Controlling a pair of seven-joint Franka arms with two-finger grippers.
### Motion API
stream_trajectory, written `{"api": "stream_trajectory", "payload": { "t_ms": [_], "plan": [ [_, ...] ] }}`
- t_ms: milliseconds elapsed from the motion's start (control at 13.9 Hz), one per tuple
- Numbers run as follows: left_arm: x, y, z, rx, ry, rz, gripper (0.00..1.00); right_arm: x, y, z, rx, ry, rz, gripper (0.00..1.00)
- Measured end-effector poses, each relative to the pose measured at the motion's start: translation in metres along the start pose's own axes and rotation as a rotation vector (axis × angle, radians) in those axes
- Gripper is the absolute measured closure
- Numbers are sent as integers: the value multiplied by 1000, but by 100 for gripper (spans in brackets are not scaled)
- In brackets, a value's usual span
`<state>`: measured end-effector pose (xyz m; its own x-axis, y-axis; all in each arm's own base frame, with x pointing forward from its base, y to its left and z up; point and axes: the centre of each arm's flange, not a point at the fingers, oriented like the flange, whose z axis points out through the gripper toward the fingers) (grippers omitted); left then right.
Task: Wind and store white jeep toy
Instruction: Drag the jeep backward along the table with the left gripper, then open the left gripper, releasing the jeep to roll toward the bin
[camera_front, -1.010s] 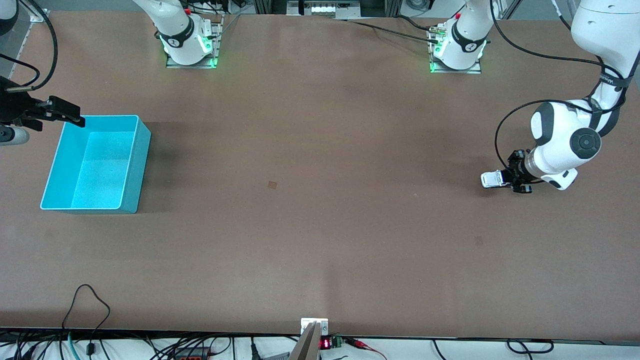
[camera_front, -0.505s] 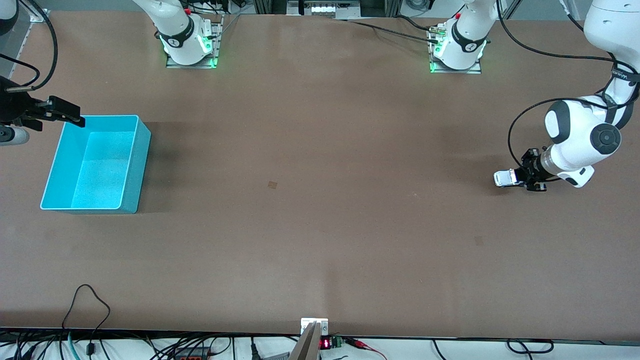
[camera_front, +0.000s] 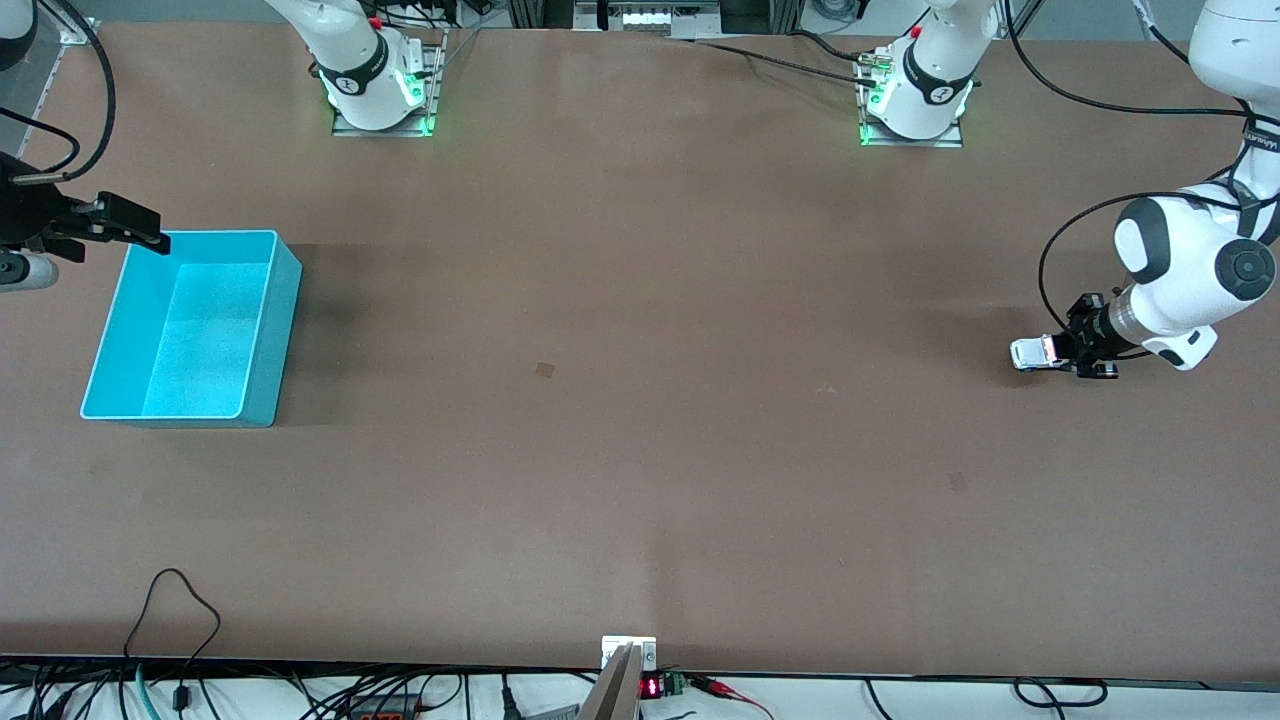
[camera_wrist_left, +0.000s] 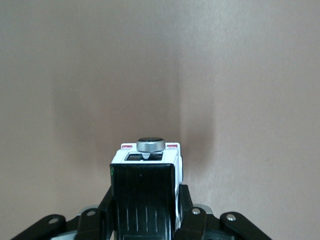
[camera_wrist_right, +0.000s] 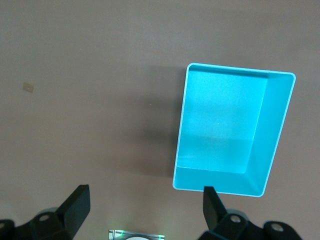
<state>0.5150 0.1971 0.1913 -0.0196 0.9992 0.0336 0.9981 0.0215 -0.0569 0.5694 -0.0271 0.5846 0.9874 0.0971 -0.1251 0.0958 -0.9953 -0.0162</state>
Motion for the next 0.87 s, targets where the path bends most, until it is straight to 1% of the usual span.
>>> {"api": "stream_trajectory", "payload": {
  "t_ms": [361,577,649,721,793,865],
  "plan": [
    [34,-4,1,-8,0,14,49,0,0,0,0,0,0,0],
    [41,-5,2,-9,0,18,49,0,0,0,0,0,-1,0],
    [41,-6,3,-4,1,29,44,0,-1,0,0,0,-1,0],
    [43,-8,7,6,1,46,36,0,-1,0,0,0,-1,0],
    [45,-11,9,20,1,60,25,0,-1,0,0,0,-1,0],
    [49,-12,6,40,-1,63,16,0,-1,0,0,0,-2,0]
  ]
}}
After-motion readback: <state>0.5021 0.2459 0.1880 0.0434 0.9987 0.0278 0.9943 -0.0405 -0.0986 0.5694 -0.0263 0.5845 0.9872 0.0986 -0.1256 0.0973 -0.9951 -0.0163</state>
